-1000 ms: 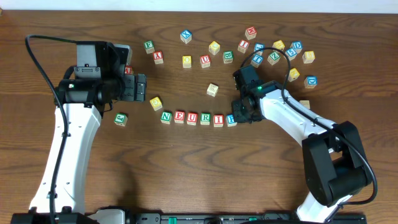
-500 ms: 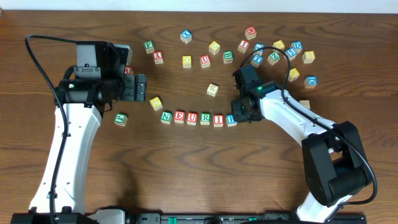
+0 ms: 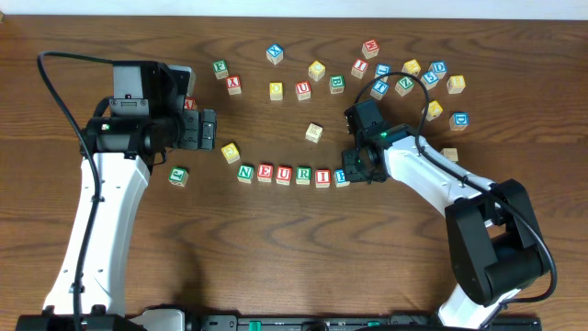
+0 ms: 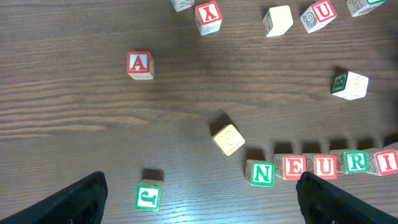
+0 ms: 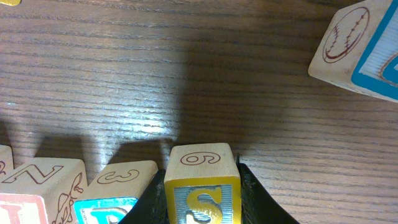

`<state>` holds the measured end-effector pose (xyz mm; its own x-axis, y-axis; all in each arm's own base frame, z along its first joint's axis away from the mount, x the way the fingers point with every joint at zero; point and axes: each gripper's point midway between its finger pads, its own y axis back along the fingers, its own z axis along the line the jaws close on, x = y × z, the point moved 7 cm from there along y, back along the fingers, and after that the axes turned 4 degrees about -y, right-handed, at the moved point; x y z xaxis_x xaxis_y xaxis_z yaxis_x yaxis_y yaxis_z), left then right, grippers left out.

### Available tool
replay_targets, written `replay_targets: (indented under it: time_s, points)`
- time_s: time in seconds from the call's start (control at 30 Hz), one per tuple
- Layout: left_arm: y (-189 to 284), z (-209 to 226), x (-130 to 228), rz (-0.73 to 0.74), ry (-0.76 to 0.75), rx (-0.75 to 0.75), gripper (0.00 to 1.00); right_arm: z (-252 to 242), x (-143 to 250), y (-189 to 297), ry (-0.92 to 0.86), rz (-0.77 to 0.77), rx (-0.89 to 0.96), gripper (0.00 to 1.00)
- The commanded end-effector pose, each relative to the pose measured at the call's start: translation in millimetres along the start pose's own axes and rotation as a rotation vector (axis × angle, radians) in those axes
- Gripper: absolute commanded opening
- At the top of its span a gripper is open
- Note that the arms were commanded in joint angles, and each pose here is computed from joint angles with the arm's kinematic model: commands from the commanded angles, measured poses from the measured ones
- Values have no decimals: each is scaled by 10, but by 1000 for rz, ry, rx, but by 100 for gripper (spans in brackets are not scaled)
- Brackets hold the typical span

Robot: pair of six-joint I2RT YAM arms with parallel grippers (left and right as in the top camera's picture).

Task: Spell out NEURIPS

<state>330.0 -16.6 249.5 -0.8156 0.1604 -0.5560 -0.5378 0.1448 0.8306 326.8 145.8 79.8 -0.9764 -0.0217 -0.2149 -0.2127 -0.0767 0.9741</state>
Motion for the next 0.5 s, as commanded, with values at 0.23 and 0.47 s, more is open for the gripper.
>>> replay_targets:
  time_s: [0.23, 0.47]
  points:
    - [54, 13, -60, -22, -3, -5, 96, 8, 71, 10, -5, 16, 2, 14]
    - [54, 13, -60, -22, -3, -5, 96, 21, 93, 11, -5, 32, -13, 14]
